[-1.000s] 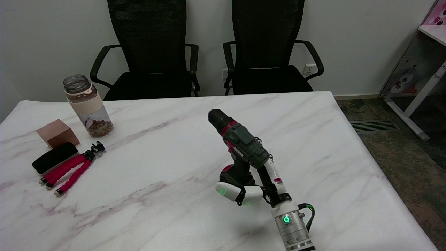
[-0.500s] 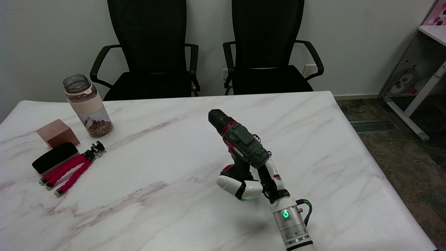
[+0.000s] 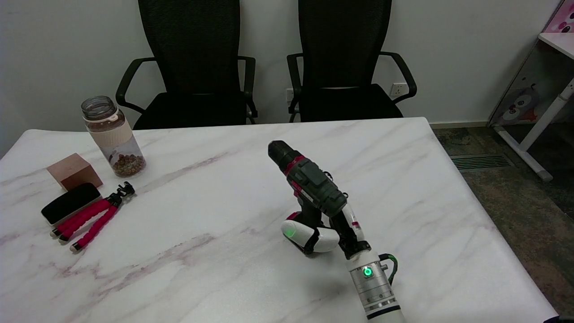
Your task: Pick up the power screwdriver.
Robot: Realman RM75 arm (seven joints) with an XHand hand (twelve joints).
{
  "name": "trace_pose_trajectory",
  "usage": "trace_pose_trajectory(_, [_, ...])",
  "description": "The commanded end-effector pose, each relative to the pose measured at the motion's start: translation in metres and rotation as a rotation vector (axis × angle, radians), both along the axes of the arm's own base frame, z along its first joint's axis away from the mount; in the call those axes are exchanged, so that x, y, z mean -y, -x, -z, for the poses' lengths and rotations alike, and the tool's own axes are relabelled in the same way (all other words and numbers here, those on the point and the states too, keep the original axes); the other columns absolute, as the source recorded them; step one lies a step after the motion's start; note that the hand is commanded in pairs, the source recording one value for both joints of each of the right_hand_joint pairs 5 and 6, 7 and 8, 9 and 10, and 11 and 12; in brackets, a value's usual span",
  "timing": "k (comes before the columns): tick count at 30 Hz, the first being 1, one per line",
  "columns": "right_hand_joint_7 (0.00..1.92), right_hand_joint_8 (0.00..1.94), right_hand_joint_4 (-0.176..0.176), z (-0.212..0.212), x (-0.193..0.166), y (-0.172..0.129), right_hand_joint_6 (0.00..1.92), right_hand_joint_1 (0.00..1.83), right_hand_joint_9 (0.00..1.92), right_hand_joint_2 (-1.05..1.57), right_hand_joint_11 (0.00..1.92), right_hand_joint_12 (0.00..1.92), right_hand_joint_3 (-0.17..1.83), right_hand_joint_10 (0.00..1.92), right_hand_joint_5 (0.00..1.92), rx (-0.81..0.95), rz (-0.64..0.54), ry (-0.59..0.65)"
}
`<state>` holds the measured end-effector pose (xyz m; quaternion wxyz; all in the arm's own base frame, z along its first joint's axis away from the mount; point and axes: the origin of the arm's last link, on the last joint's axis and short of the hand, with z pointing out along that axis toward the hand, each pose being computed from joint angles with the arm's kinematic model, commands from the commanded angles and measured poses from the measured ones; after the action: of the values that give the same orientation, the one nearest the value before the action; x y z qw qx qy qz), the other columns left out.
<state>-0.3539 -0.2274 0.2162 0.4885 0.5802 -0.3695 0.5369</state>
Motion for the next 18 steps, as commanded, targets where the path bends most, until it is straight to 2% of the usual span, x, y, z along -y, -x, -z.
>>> trace_pose_trajectory(1, [0.0,0.0,-0.128,-0.0004,0.0055,0.0036,0.0,0.75,0.17,0.25,0.3,0.3,0.55,0.17,0.0,0.094,0.003,-0.038])
trace_pose_trajectory(18, [0.0,0.0,-0.118,0.0052,0.0048,0.0052,0.0,0.75,0.31,0.26,0.44,0.44,0.57,0.31,0.0,0.14,0.012,-0.076])
